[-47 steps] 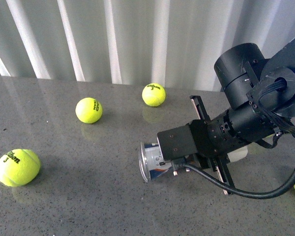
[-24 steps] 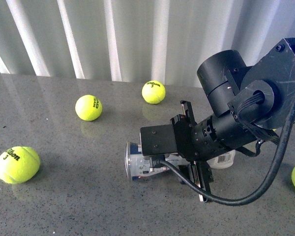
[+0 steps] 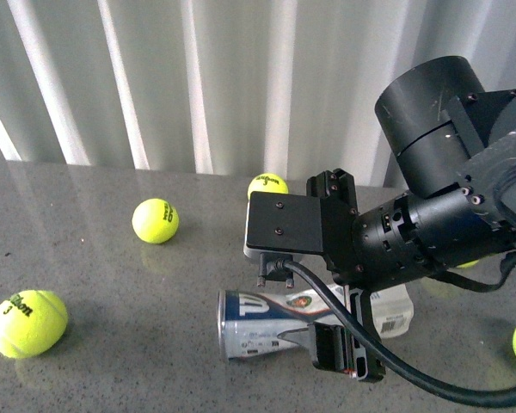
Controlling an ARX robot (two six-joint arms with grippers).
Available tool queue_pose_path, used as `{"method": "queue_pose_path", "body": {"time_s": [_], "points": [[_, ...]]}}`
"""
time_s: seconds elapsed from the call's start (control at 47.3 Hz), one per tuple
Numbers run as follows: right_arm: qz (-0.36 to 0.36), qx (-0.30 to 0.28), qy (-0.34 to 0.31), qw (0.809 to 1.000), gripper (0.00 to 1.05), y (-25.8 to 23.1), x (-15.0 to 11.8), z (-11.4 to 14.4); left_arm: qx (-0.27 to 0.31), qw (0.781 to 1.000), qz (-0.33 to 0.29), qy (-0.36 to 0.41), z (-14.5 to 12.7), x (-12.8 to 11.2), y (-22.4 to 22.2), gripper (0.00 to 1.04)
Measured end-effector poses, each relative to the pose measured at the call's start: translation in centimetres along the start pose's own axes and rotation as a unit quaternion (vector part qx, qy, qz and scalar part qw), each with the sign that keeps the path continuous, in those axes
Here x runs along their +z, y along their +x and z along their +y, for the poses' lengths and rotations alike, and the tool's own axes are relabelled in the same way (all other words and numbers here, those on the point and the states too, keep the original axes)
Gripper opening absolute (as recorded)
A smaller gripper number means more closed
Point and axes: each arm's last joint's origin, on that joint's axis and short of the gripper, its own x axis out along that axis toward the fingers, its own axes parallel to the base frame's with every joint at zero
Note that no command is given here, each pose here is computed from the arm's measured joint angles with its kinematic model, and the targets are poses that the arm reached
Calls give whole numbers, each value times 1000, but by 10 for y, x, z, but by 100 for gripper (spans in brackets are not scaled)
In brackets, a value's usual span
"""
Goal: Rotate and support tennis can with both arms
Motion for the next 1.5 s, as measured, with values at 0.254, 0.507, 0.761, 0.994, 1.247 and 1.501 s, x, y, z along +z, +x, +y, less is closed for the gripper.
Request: {"method": "queue_pose_path", "body": {"time_s": [0.254,0.507,0.761,0.994,1.247,1.501], "points": [[-21,-173,168,970,98,-56,21,-13,0,1000,0,0,0,0,0,98],[-30,-336,440,832,98,-114,5,-13,1,1000,0,0,0,0,0,98],[-109,-504,433,739,74,-112,-14,17,2,1000,-1,0,0,0,0,98],[-168,-549,411,708,39,-149,-24,54,0,1000,-1,0,0,0,0,98],[-165,-541,414,713,3,-165,-36,93,0,1000,-1,0,0,0,0,98],[-166,-547,414,708,3,-174,-44,122,0,1000,-1,0,0,0,0,98]]}}
